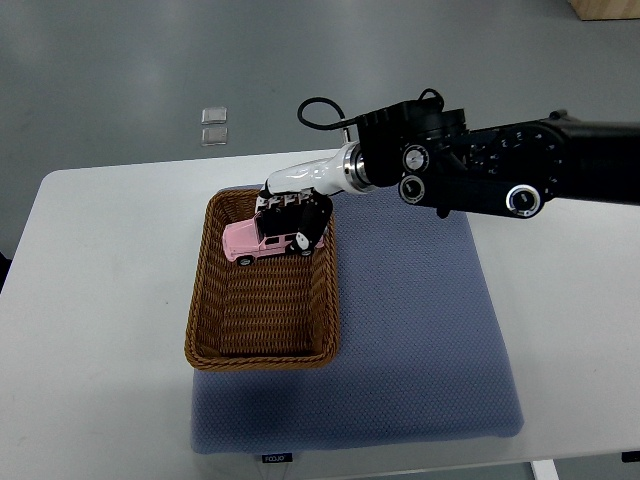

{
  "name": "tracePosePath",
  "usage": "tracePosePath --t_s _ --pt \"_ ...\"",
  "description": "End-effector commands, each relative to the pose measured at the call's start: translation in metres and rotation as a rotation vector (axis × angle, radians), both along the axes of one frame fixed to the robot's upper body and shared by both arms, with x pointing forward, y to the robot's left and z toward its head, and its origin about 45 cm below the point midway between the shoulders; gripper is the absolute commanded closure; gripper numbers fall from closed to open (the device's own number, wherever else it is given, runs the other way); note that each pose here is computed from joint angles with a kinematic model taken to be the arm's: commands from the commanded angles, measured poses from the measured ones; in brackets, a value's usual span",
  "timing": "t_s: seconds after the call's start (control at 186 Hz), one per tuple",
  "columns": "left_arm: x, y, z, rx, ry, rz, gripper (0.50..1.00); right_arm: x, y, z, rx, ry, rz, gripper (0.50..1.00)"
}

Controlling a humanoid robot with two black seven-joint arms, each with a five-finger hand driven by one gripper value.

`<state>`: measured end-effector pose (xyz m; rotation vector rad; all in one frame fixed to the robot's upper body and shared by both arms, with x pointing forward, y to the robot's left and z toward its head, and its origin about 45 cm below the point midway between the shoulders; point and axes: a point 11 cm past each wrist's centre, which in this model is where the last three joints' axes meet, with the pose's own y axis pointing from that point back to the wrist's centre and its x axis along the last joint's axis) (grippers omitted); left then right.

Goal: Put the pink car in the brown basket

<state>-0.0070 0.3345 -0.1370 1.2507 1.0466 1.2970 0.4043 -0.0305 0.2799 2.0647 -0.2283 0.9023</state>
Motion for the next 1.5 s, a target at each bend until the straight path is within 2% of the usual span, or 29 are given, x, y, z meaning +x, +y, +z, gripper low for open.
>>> tracePosePath --t_s 0.0,0.124,0.258,0.398,0.414,0.527,0.586,0.624,0.801,0.973,1.086,1.199,1.296,1.495 --pt "0.0 0.0 0.0 0.0 0.0 0.0 0.5 -0.01 0.021 -0.019 0.007 0.04 0.019 1.0" --pt "0.0 0.0 0.0 0.0 0.0 0.0 0.5 -0.018 0.033 -0.042 0.001 0.071 0.024 1.0" --pt "0.0 0.0 0.0 0.0 0.0 0.0 0.5 -0.01 0.021 -0.059 -0.004 0.085 -0.033 1.0" --pt "0.0 0.0 0.0 0.0 0.0 0.0 0.5 -0.011 0.018 -0.067 -0.005 0.087 -0.046 1.0" --pt "0.0 0.0 0.0 0.0 0.0 0.0 0.5 -0.01 0.017 -0.067 -0.005 0.086 -0.05 0.965" --pt "0.0 0.0 0.0 0.0 0.0 0.0 0.5 -0.008 0.015 -0.069 -0.003 0.085 -0.061 0.879" --pt "0.0 0.0 0.0 0.0 0.0 0.0 0.5 -0.008 0.015 -0.07 -0.002 0.087 -0.063 0.799" --pt "0.0 0.0 0.0 0.0 0.0 0.0 0.5 -0.009 0.015 -0.07 -0.002 0.088 -0.063 0.781" --pt "0.0 0.0 0.0 0.0 0.0 0.0 0.5 -0.01 0.014 -0.072 -0.002 0.093 -0.064 0.771" --pt "0.0 0.0 0.0 0.0 0.0 0.0 0.5 -0.009 0.014 -0.072 0.002 0.094 -0.067 0.642" --pt "0.0 0.0 0.0 0.0 0.0 0.0 0.5 -0.009 0.015 -0.07 0.007 0.095 -0.068 0.636" --pt "0.0 0.0 0.0 0.0 0.0 0.0 0.5 -0.007 0.017 -0.065 0.019 0.092 -0.071 0.609" --pt "0.0 0.0 0.0 0.0 0.0 0.0 0.5 0.0 0.027 -0.042 0.068 0.071 -0.072 0.605" --pt "0.0 0.0 0.0 0.0 0.0 0.0 0.5 0.041 -0.013 0.016 0.288 0.074 -0.249 0.603"
